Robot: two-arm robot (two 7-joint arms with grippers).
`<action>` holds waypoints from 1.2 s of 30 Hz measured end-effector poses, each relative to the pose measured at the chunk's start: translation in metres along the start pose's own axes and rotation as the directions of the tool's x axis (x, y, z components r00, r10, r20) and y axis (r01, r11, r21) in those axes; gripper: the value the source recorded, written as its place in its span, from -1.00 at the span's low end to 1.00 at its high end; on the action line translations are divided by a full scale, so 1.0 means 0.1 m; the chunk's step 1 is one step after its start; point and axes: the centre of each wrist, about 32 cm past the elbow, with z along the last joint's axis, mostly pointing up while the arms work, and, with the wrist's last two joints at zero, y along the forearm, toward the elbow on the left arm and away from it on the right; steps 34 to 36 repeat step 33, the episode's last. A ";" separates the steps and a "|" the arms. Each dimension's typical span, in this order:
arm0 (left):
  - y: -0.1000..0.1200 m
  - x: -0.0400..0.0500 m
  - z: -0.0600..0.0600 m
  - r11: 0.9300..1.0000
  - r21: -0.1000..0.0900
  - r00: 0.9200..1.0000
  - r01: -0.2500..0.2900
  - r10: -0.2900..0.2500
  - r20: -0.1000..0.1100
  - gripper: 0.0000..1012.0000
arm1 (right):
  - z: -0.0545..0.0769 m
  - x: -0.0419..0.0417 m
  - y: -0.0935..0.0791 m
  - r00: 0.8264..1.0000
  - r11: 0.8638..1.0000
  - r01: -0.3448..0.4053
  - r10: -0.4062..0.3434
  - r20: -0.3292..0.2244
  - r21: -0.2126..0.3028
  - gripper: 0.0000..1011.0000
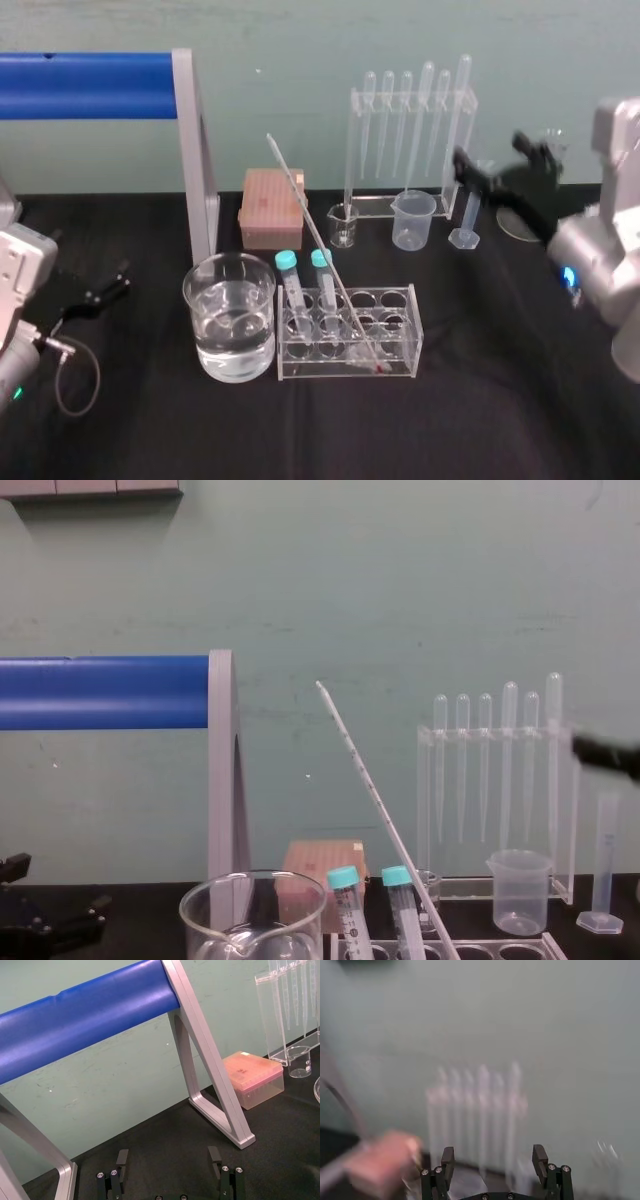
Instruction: Hold the thermometer with one hand and immerse one end into the beaker, then reinsert it into the test tube rack.
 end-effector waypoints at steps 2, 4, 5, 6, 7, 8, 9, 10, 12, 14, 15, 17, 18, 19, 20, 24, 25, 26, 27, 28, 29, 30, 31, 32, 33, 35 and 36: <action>0.00 0.000 0.00 1.000 0.000 1.000 0.000 0.000 0.000 0.99 | -0.19 -0.015 -0.05 0.998 0.997 0.050 -0.048 0.040 -0.055 0.98; 0.00 0.000 0.00 1.000 0.000 1.000 0.000 0.000 0.000 0.99 | -0.30 -0.026 -0.08 0.996 0.994 0.073 -0.069 0.055 -0.084 0.98; 0.00 0.000 0.00 1.000 0.000 1.000 0.000 0.000 0.000 0.99 | -0.39 -0.045 -0.09 0.995 0.990 0.089 -0.083 0.063 -0.107 0.98; 0.00 0.000 0.00 1.000 0.000 1.000 0.000 0.000 0.000 0.99 | -0.43 -0.054 -0.10 0.994 0.989 0.096 -0.089 0.066 -0.117 0.98; 0.00 0.000 0.00 1.000 0.000 1.000 0.000 0.000 0.000 0.99 | -0.50 -0.069 -0.11 0.993 0.986 0.103 -0.095 0.068 -0.133 0.98; 0.00 0.000 0.00 1.000 0.000 1.000 0.000 0.000 0.000 0.99 | -0.52 -0.072 -0.12 0.993 0.985 0.106 -0.097 0.068 -0.139 0.98; 0.00 0.000 0.00 1.000 0.000 1.000 0.000 0.000 0.000 0.99 | -0.55 -0.076 -0.12 0.993 0.983 0.108 -0.099 0.068 -0.147 0.98; 0.00 0.000 0.00 1.000 0.000 1.000 0.000 0.000 0.000 0.99 | -0.58 -0.085 -0.13 0.992 0.981 0.111 -0.102 0.069 -0.156 0.98; 0.00 0.000 0.00 1.000 0.000 1.000 0.000 0.000 0.000 0.99 | -0.61 -0.090 -0.13 0.992 0.980 0.114 -0.104 0.069 -0.163 0.98; 0.00 -0.001 0.00 1.000 0.000 1.000 0.000 0.000 0.000 0.99 | -0.60 -0.088 -0.13 0.992 0.980 0.114 -0.104 0.070 -0.162 0.98; 0.00 0.000 0.00 1.000 0.000 1.000 0.000 0.000 0.000 0.99 | -0.60 -0.088 -0.13 0.992 0.980 0.114 -0.103 0.070 -0.162 0.98; 0.00 0.000 0.00 1.000 0.000 1.000 0.000 0.000 0.000 0.99 | -0.60 -0.088 -0.13 0.992 0.981 0.113 -0.103 0.070 -0.160 0.98; 0.00 0.000 0.00 1.000 0.000 1.000 0.000 0.000 0.000 0.99 | -0.59 -0.087 -0.13 0.992 0.981 0.113 -0.103 0.070 -0.160 0.98; 0.00 0.000 0.00 1.000 0.000 1.000 0.000 0.000 0.000 0.99 | -0.59 -0.087 -0.13 0.992 0.981 0.113 -0.103 0.070 -0.159 0.98; 0.00 0.000 0.00 1.000 0.000 1.000 0.000 0.000 0.000 0.99 | -0.59 -0.087 -0.13 0.992 0.981 0.113 -0.103 0.070 -0.159 0.98; 0.00 0.000 0.00 1.000 0.000 1.000 0.000 0.000 0.000 0.99 | -0.58 -0.084 -0.13 0.992 0.981 0.113 -0.103 0.070 -0.157 0.98; 0.00 0.000 0.00 1.000 0.000 1.000 0.000 0.000 0.000 0.99 | -0.58 -0.084 -0.13 0.992 0.981 0.113 -0.103 0.070 -0.157 0.98; 0.00 0.000 0.00 1.000 0.000 1.000 0.000 0.000 0.000 0.99 | -0.58 -0.083 -0.13 0.992 0.981 0.112 -0.103 0.070 -0.156 0.98; 0.00 0.000 0.00 1.000 0.000 1.000 0.000 0.000 0.000 0.99 | -0.58 -0.083 -0.13 0.992 0.981 0.112 -0.103 0.070 -0.156 0.98; 0.00 0.000 0.00 1.000 0.000 1.000 0.000 0.000 0.000 0.99 | -0.58 -0.083 -0.13 0.992 0.981 0.112 -0.103 0.070 -0.156 0.98; 0.00 0.000 0.00 1.000 0.000 1.000 0.000 0.000 0.000 0.99 | -0.58 -0.082 -0.12 0.992 0.981 0.112 -0.102 0.070 -0.156 0.98; 0.00 0.000 0.00 1.000 0.000 1.000 0.000 0.000 0.000 0.99 | -0.58 -0.082 -0.12 0.992 0.981 0.112 -0.102 0.069 -0.156 0.98; 0.00 0.000 0.00 1.000 0.000 1.000 0.000 0.000 0.000 0.99 | -0.58 -0.082 -0.12 0.992 0.981 0.112 -0.102 0.069 -0.155 0.98; 0.00 0.000 0.00 1.000 0.000 1.000 0.000 0.000 0.000 0.99 | -0.57 -0.082 -0.12 0.992 0.982 0.112 -0.102 0.069 -0.155 0.98; 0.00 0.000 0.00 1.000 0.000 1.000 0.000 0.000 0.000 0.99 | -0.57 -0.082 -0.12 0.992 0.982 0.112 -0.102 0.069 -0.155 0.98; 0.00 0.000 0.00 1.000 0.000 1.000 0.000 0.000 0.000 0.99 | -0.57 -0.082 -0.12 0.992 0.982 0.112 -0.102 0.069 -0.155 0.98; 0.00 0.000 0.00 1.000 0.000 1.000 0.000 0.000 0.000 0.99 | -0.57 -0.082 -0.12 0.992 0.982 0.112 -0.102 0.069 -0.155 0.98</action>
